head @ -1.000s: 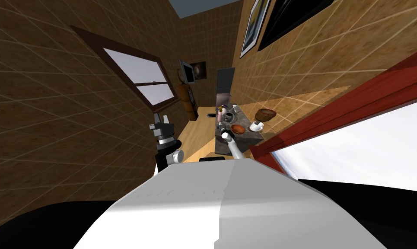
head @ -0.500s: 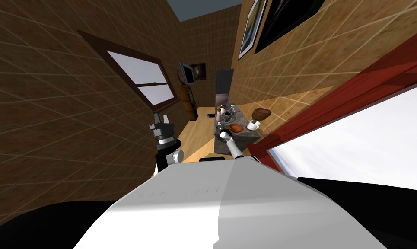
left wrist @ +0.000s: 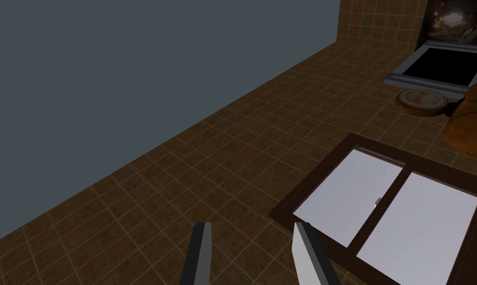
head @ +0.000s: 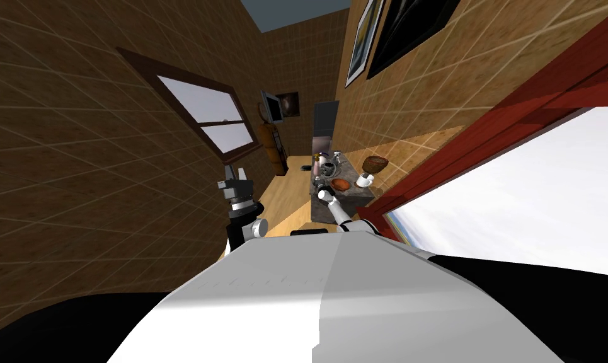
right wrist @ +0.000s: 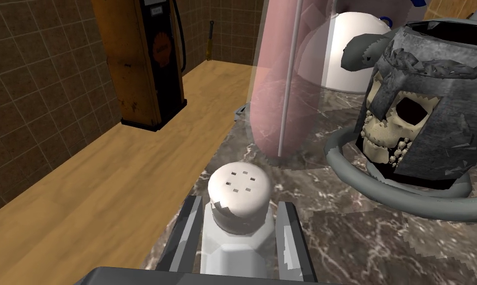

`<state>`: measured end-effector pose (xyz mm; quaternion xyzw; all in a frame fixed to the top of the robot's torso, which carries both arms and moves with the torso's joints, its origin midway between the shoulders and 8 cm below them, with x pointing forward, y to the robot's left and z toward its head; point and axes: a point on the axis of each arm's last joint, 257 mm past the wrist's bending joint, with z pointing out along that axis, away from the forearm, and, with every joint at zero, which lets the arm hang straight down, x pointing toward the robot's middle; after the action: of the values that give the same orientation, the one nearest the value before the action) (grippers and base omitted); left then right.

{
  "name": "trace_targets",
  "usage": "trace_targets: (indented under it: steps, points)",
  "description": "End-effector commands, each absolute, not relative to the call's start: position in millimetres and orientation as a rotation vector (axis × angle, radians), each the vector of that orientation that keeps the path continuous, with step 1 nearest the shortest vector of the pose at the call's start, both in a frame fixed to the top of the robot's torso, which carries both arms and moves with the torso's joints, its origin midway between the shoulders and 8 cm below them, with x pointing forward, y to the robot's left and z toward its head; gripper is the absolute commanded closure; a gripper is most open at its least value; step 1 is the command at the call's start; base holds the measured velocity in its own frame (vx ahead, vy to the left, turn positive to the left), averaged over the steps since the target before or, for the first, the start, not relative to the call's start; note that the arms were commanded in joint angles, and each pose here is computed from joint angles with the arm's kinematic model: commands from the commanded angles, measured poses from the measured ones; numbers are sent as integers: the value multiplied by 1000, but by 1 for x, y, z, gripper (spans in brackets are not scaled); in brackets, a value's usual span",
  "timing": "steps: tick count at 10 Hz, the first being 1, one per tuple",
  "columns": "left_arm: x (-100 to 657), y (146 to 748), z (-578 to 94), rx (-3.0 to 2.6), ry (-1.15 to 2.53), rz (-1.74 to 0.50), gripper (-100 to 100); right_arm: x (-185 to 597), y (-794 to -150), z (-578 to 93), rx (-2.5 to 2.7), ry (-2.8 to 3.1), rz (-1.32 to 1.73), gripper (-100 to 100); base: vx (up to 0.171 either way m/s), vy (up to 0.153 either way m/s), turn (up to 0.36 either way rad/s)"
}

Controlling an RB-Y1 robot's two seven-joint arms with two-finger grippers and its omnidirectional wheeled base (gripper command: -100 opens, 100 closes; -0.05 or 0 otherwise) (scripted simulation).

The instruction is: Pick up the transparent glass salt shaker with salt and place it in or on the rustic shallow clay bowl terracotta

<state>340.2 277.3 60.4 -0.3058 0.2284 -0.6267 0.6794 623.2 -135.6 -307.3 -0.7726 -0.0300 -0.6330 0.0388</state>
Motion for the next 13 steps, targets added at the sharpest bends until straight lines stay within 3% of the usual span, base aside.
trace_targets:
  steps: [1,4,5,6,13]
  points:
    - [340,277,60,-687,513,-1407,0,634,-126,-295,-2342,-109,-1975,100,-40,-29,-23]
    - [340,277,60,-687,513,-1407,0,633,-124,-302,-2358,-110,-1953,100,-27,-18,1]
    - [340,277,60,-687,513,-1407,0,632,-124,-303,-2359,-110,-1951,0,0,0,0]
    - [340,277,60,-687,513,-1407,0,634,-136,-305,-2382,-129,-1938,100,-80,58,31]
    - [340,277,60,-687,513,-1408,0,640,-170,-315,-2454,-185,-1833,100,-122,54,-24]
